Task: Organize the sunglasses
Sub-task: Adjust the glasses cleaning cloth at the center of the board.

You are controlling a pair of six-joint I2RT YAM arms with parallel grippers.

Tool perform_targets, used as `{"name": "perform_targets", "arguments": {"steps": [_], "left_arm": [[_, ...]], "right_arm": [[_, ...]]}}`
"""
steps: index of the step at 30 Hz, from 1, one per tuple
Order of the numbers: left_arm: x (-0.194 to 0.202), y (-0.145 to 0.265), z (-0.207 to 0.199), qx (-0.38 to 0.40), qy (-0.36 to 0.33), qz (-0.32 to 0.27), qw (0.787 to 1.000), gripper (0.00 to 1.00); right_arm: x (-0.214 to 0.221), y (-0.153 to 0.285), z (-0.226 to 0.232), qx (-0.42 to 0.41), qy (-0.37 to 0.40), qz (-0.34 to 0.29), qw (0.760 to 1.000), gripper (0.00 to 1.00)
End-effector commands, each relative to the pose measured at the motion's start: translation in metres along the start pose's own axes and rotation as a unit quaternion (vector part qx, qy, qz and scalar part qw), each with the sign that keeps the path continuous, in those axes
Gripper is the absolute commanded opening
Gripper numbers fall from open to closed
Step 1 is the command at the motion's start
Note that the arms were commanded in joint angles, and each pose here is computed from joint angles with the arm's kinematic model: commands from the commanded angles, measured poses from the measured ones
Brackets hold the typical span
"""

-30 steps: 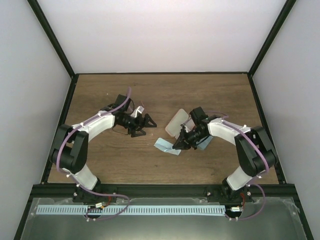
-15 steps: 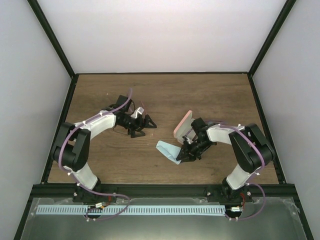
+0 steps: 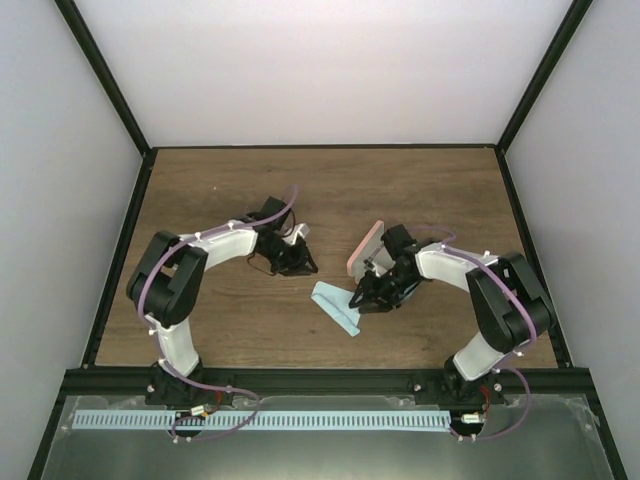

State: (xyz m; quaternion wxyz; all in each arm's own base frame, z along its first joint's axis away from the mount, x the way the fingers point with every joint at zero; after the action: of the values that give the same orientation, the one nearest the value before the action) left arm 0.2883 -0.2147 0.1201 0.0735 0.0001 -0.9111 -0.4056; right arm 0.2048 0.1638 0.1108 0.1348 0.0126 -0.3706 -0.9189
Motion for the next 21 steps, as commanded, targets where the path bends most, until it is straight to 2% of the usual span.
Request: {"name": "perform_targets", "arguments": {"steps": [1,4,7,12,21], "left_arm": [[-0.016,-0.002,-0.028,-0.002,-0.069,-0.04,0.997,0.21],[-0.018,-0.016,-0.038,-0.007,-0.084,-0.025,0.996,0.23],[-0.011,-0.03,-0.045,-0.023,-0.1,-0.003,0.995,0.24],[0.006,-0.043,-0.035,-0.037,-0.1,0.023,0.994,0.31],[0.022,-0.051,-0.017,-0.03,-0.103,0.05,0.993,0.36]], "right_arm": [[-0.007,0.012,0.01,0.02,0.018,-0.028,0.999,0.28],[-0.009,0.013,0.01,0.024,0.015,-0.035,0.999,0.11],[-0.013,0.013,0.009,0.033,0.015,-0.043,0.998,0.01],[-0.027,0.01,0.007,0.045,0.02,-0.054,0.997,0.01],[-0.046,-0.01,-0.008,0.032,0.022,-0.044,0.998,0.01]]}}
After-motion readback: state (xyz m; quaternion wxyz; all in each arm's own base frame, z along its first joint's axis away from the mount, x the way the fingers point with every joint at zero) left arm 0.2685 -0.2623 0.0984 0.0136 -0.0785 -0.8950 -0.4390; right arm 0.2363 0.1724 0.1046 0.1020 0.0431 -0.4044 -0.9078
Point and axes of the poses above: each gripper's point midway between its finger pads, its own y axis back along the fingers, its own z axis along the line the jaws close on, x = y × z, the point moved 9 cm from there along y, back along the fingers, and after that the axes turned 12 degrees about y, right-handed, at the moved point
